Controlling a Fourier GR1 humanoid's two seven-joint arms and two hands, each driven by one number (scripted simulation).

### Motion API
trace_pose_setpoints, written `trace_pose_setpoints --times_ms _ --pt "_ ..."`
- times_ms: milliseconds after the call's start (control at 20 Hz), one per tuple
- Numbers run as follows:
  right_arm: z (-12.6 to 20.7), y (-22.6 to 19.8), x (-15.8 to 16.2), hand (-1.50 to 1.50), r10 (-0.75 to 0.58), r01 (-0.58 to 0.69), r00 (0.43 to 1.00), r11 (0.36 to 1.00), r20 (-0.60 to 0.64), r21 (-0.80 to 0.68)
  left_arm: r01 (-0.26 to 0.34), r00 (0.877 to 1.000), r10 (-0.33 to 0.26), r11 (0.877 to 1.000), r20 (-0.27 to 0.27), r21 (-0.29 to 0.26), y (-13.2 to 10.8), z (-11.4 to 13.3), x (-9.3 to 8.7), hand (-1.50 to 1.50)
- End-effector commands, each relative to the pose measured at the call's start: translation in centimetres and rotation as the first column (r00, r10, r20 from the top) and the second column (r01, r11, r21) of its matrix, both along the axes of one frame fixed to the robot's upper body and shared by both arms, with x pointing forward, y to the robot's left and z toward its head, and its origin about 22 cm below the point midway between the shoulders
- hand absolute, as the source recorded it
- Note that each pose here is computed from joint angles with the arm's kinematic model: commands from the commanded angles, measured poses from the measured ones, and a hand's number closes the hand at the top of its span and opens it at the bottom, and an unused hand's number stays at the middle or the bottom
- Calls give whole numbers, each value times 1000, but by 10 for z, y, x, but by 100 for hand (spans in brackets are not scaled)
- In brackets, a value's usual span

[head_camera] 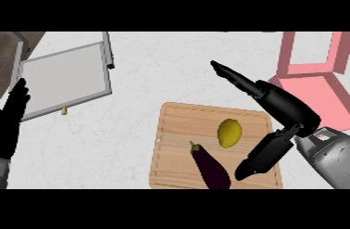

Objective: Pick the eggplant from the cutting board and place it in the cardboard box

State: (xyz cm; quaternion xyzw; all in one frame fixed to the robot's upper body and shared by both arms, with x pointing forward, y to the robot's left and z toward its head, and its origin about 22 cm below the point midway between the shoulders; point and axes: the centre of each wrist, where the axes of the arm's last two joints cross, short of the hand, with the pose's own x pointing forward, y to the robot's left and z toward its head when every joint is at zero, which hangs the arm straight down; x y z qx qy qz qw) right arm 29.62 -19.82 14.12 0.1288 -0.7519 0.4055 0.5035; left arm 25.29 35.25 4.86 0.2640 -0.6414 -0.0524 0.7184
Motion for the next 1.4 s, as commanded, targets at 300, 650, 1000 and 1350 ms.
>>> trace_pose_setpoints --times_ms 300,650,1000,1350 --pt "-123 -42 10 -150 381 -380 888 923 -257 55 42 998 -38 995 -46 92 0 -23 4 0" --pt "-65 -21 60 -150 492 -453 871 793 -11 -408 60 998 -56 993 -41 104 -2 -10 17 0" --pt "-55 37 75 -150 614 -521 783 559 -100 -645 33 998 -28 995 -51 96 1 -14 27 0" --pt "-65 88 71 -150 644 -537 737 374 -204 -756 40 998 -34 993 -58 110 5 -31 13 0"
